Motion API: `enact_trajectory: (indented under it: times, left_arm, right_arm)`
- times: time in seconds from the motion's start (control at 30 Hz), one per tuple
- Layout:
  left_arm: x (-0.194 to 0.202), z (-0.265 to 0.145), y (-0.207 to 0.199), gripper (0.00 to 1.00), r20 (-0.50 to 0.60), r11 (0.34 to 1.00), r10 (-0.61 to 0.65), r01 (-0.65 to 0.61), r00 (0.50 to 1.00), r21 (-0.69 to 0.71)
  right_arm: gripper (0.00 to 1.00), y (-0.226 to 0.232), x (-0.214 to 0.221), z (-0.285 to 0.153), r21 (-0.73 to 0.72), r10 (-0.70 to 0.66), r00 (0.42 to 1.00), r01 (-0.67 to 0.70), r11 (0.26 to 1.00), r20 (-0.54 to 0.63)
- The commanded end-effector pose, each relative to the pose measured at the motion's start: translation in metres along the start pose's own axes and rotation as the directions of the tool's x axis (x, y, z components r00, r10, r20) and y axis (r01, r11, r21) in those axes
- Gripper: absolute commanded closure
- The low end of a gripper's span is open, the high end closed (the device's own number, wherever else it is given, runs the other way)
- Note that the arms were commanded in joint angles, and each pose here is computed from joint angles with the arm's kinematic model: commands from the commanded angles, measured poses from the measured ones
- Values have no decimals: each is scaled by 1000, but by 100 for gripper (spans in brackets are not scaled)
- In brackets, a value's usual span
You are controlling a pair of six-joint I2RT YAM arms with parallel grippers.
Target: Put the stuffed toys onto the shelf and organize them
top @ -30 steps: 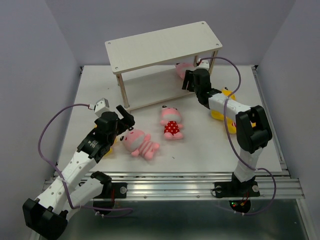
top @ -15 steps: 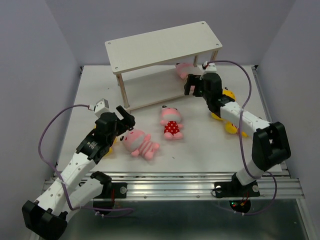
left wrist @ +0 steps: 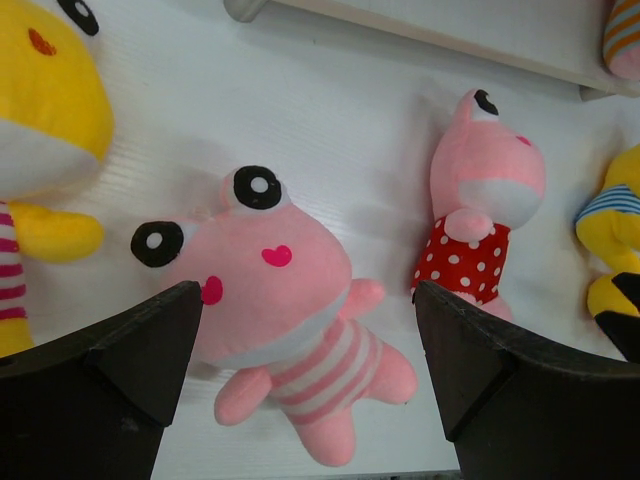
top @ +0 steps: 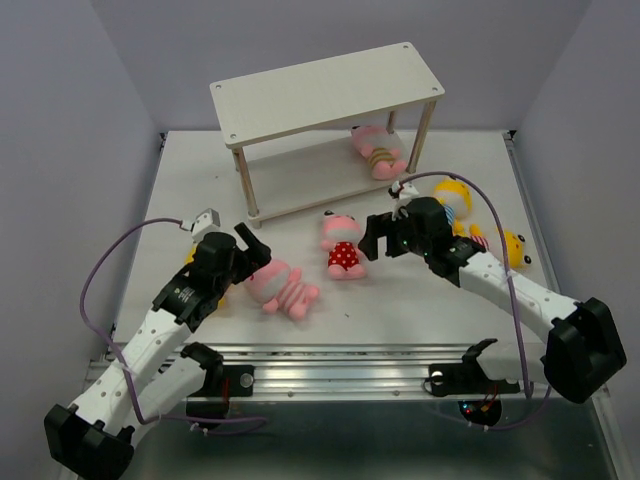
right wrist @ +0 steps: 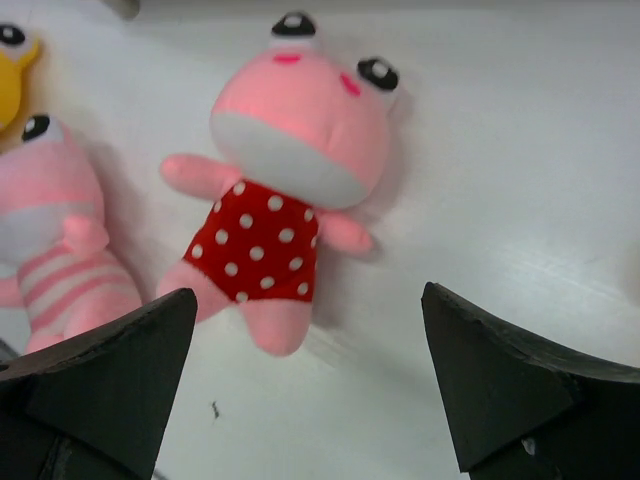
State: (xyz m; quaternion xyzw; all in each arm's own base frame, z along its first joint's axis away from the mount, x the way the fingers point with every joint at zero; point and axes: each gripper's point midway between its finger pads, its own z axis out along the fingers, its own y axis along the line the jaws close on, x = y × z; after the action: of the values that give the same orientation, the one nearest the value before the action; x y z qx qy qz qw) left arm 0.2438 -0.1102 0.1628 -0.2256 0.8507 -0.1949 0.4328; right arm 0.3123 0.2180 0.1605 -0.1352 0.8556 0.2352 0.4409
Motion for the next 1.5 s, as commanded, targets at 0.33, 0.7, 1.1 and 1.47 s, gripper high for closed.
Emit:
enact_trajectory:
  times: [0.33, 0.7, 1.1, 1.47]
  left_arm:
    - [18, 0, 13, 1, -49, 999, -30, 29, 998, -26]
    - [14, -3, 14, 1, -27, 999, -40, 40, 999, -21]
    - [13, -2, 12, 1, -24, 999, -39, 39, 999, -14]
    - [11, -1, 11, 1, -10, 999, -37, 37, 999, -4]
  right_arm:
    - [1, 45, 59, 16, -29, 210, 973, -213, 977, -96]
    - [17, 34, 86, 32, 49, 284, 947, -280, 959, -147]
    - [51, 29, 93, 41, 77, 314, 939, -305, 949, -143]
    - [99, 35, 58, 31, 19, 125, 989, -124, 992, -81]
